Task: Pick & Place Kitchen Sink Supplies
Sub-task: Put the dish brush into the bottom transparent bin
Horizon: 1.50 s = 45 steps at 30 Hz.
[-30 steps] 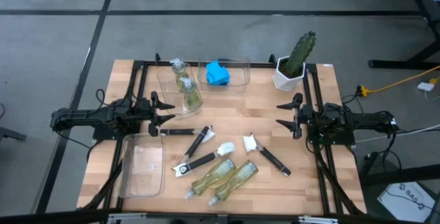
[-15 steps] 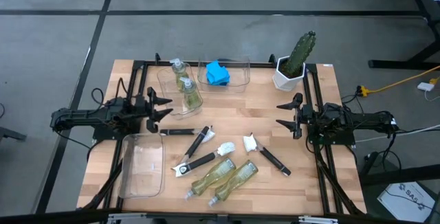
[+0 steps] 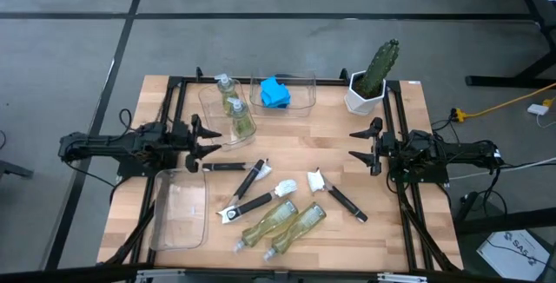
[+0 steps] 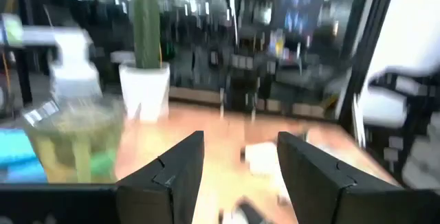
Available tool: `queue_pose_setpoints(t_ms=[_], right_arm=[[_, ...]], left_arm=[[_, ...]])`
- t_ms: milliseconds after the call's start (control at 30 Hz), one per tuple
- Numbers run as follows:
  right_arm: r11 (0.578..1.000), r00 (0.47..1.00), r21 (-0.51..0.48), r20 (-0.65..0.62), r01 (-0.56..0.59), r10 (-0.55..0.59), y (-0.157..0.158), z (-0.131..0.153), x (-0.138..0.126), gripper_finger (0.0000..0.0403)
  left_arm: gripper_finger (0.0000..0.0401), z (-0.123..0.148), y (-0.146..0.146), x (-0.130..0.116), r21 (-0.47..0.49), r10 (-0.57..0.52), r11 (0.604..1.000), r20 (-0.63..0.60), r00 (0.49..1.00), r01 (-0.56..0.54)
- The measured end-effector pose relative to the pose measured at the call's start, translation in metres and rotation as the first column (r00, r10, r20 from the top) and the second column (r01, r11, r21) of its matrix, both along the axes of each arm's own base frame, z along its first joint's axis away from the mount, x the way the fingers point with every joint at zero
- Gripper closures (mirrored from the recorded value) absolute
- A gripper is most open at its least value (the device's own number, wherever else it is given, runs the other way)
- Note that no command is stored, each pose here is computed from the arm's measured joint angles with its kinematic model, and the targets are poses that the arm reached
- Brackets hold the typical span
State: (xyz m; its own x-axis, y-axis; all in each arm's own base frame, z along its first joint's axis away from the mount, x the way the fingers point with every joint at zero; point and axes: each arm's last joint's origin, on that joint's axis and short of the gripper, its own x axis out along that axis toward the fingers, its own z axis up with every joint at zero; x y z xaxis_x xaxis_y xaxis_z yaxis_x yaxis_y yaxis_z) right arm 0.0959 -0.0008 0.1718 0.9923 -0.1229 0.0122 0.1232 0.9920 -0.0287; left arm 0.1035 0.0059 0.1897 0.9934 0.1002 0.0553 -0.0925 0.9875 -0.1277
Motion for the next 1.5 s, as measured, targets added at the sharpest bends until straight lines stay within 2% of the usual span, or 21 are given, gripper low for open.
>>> queue_pose_setpoints(t_ms=[133,300,500,700,800,1000,1200,1500], right_arm=[[1.0,1.0,0.0,0.0,0.0,0.0,0.0,0.0,0.0,0.0118],[1.0,1.0,0.0,0.0,0.0,0.0,0.0,0.0,0.0,0.0118],[1.0,1.0,0.0,0.0,0.0,0.0,0.0,0.0,0.0,0.0118],[1.0,1.0,0.001,0.001,0.0,0.0,0.0,0.0,0.0,0.0118],[1.0,1.0,0.0,0.0,0.0,0.0,0.0,0.0,0.0,0.0118],[1.0,1.0,0.0,0.0,0.0,0.0,0.0,0.0,0.0,0.0118],[1.0,1.0,0.002,0.0,0.0,0.0,0.0,0.0,0.0,0.0118],[1.0,1.0,0.001,0.0,0.0,0.0,0.0,0.0,0.0,0.0118]], left_arm=[[0.0221,0.002,-0.004,0.009,-0.005,-0.018,1.0,-0.152,0.988,0.018],[0.0221,0.011,-0.013,0.025,-0.013,-0.078,0.997,-0.255,0.964,0.077],[0.0221,0.031,-0.025,0.049,-0.044,-0.045,0.999,-0.355,0.934,0.031],[0.0221,0.056,-0.034,0.076,-0.086,0.01,0.994,-0.552,0.833,-0.07],[0.0221,0.063,-0.039,0.09,-0.141,-0.004,0.984,-0.623,0.782,-0.107],[0.0221,0.052,-0.05,0.113,-0.346,-0.191,0.934,-0.697,0.691,-0.091],[0.0221,0.03,-0.053,0.126,-0.358,-0.212,0.925,-0.766,0.607,-0.128],[0.0221,0.016,-0.045,0.136,-0.365,-0.159,0.896,-0.797,0.582,-0.255]])
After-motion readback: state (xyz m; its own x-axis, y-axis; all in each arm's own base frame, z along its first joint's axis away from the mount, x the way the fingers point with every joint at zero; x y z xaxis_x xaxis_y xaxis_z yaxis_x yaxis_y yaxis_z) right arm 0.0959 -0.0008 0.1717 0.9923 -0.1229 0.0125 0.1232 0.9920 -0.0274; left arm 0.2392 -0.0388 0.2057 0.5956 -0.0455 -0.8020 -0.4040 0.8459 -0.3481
